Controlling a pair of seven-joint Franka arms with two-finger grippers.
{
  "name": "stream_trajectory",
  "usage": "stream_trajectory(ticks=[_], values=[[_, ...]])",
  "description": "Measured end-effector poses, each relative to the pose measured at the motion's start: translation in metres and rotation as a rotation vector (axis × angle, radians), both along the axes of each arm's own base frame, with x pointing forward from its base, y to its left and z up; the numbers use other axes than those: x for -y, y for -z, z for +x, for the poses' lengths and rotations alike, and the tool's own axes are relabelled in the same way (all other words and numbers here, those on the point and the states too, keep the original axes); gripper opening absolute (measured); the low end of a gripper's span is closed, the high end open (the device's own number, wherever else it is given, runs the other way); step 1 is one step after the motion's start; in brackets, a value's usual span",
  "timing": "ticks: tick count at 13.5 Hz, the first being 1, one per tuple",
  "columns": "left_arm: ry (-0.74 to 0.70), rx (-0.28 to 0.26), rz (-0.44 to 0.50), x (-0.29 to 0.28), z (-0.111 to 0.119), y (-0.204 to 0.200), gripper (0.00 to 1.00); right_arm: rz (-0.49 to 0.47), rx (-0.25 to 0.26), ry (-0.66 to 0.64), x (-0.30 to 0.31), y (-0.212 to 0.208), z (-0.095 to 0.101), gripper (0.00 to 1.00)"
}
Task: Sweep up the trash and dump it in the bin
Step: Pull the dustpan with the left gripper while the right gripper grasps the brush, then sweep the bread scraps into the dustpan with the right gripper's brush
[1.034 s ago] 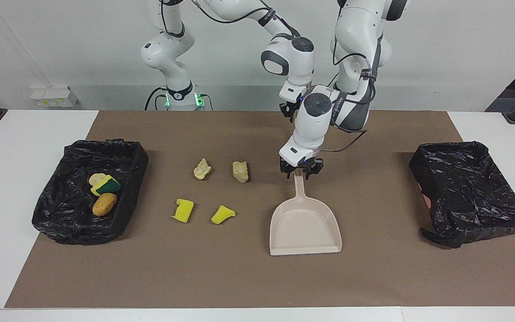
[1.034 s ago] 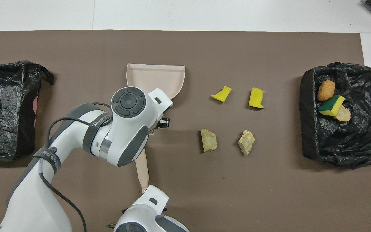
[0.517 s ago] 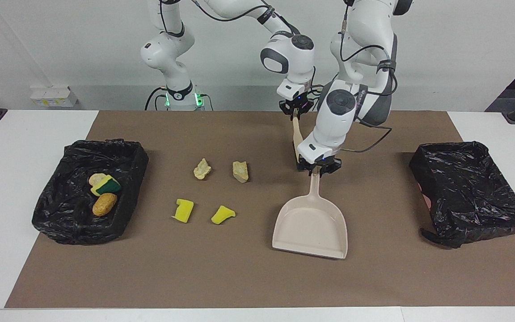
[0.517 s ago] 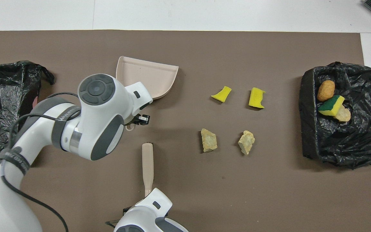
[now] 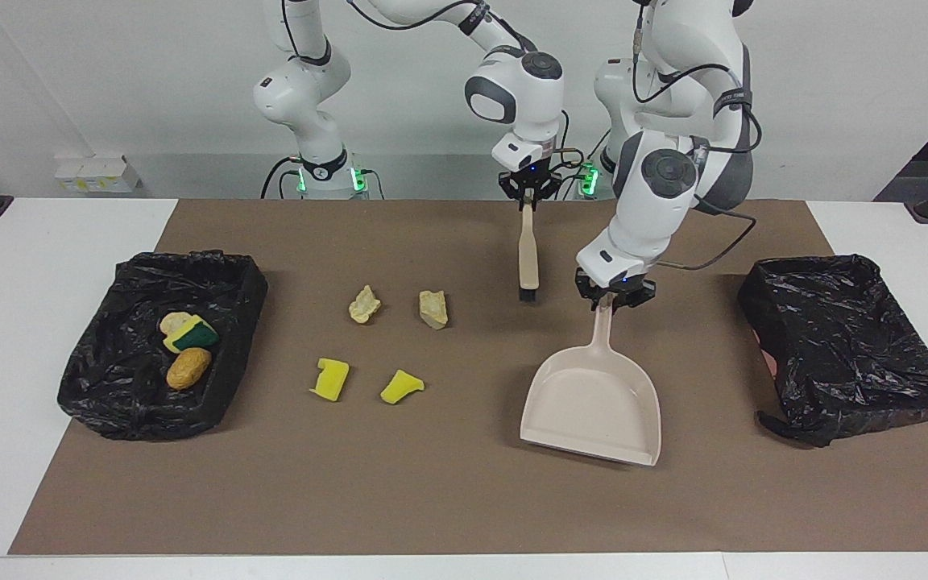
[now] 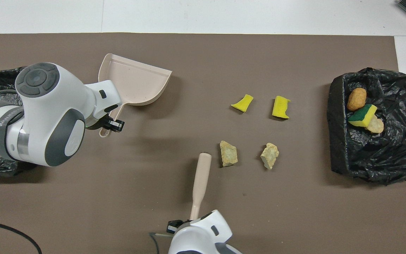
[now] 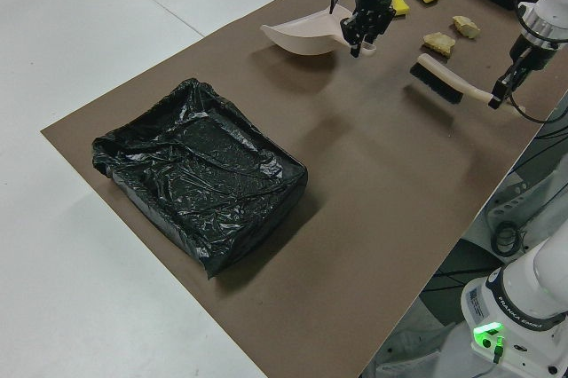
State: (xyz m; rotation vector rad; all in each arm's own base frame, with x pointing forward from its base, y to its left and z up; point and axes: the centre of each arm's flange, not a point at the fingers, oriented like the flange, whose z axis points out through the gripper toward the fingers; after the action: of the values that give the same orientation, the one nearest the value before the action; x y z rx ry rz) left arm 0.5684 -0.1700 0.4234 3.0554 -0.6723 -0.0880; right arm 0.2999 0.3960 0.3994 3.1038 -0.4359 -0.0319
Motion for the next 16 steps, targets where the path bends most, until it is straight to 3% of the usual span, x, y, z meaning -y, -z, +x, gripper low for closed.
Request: stream_trajectory(ticks=[4, 8, 12, 16], values=[[0.43, 0.007, -0.026, -0.006, -0.002, -0.011, 0.32, -0.07, -0.044, 0.131, 0.073, -0.007, 0.018, 0.26], [0.655, -0.052, -0.04, -0.009, -0.026, -0.006, 0.32, -0.143, -0.081, 0.2, 0.117, 0.002, 0.039, 0.26], [0.756, -0.081, -0.031, -0.01, -0.073, 0.018, 0.32, -0.179, -0.104, 0.174, 0.168, 0.017, 0.065, 0.26], [0.824, -0.049, 0.004, 0.003, -0.102, 0.031, 0.32, -0.202, -0.121, 0.152, 0.178, 0.029, 0.066, 0.26]])
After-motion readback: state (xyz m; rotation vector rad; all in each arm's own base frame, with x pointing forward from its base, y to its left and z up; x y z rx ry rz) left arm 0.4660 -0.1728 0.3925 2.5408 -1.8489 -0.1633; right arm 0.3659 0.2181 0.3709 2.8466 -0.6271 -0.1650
